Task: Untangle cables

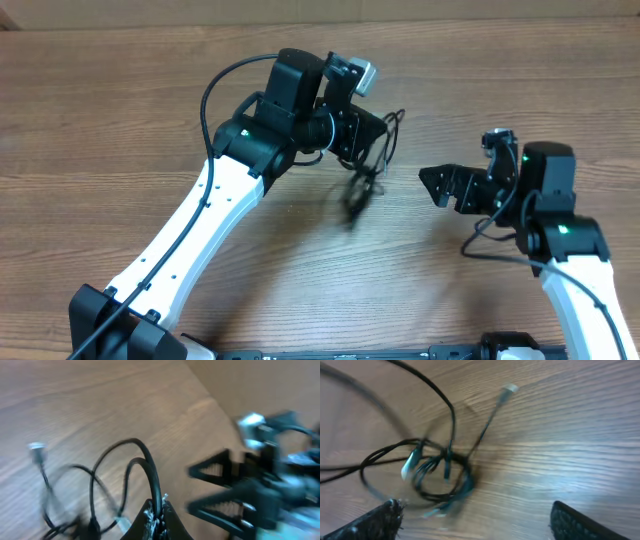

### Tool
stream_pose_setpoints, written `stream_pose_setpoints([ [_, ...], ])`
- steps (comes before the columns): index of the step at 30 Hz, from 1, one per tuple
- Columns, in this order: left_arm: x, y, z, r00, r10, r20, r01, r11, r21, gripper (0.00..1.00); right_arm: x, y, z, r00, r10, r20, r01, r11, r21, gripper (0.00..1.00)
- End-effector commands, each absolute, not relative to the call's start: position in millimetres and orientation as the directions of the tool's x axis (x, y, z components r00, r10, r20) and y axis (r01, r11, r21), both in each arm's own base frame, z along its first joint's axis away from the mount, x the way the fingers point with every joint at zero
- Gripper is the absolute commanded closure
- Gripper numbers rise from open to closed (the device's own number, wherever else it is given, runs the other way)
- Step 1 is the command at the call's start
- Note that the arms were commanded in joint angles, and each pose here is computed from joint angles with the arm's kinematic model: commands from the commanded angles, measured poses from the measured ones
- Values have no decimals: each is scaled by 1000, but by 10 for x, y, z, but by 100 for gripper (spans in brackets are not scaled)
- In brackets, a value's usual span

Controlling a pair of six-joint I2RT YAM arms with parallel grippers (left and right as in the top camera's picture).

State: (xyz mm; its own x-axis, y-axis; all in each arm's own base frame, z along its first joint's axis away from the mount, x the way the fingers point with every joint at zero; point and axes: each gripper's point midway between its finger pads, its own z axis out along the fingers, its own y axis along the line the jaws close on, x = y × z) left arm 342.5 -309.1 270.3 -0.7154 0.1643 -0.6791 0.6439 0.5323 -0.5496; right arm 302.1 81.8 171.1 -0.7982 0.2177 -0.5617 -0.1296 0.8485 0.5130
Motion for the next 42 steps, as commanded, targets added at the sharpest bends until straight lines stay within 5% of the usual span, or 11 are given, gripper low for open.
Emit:
stream_pose_setpoints([
  [1,3288,-3187,2887,-710,168,-684,679,422,-601,96,3114,893,1713,-809,217,-547,-145,828,542,9],
  [13,3316,-3323,3273,-645,97,-758,746,297,-597,96,3094,1389,1264,-899,89,-428,-205,780,592,3],
  [18,3284,-3364,3425,-639,71,-766,757,237,-609,96,3249,1395,1144,-884,91,-458,-192,823,535,21],
  [27,3210,-3415,3683,-646,32,-763,759,134,-637,96,3498,1405,950,-880,180,-440,-102,833,544,22],
  [29,3210,-3415,3682,-647,32,-762,758,135,-638,96,3541,1413,971,-874,214,-436,-79,823,562,32],
  [31,3210,-3415,3682,-646,32,-762,759,135,-637,96,3592,1423,1014,-864,238,-445,-73,814,576,53],
  [34,3220,-3411,3672,-647,32,-762,758,141,-637,96,3640,1423,1050,-852,255,-457,-70,810,582,96],
  [38,3385,-3296,3387,-660,47,-750,729,284,-623,96,3637,1354,996,-851,263,-454,-39,831,554,96],
  [42,3754,-2801,2678,-737,53,-674,526,672,-521,96,3548,1273,881,-870,262,-418,9,856,517,96],
])
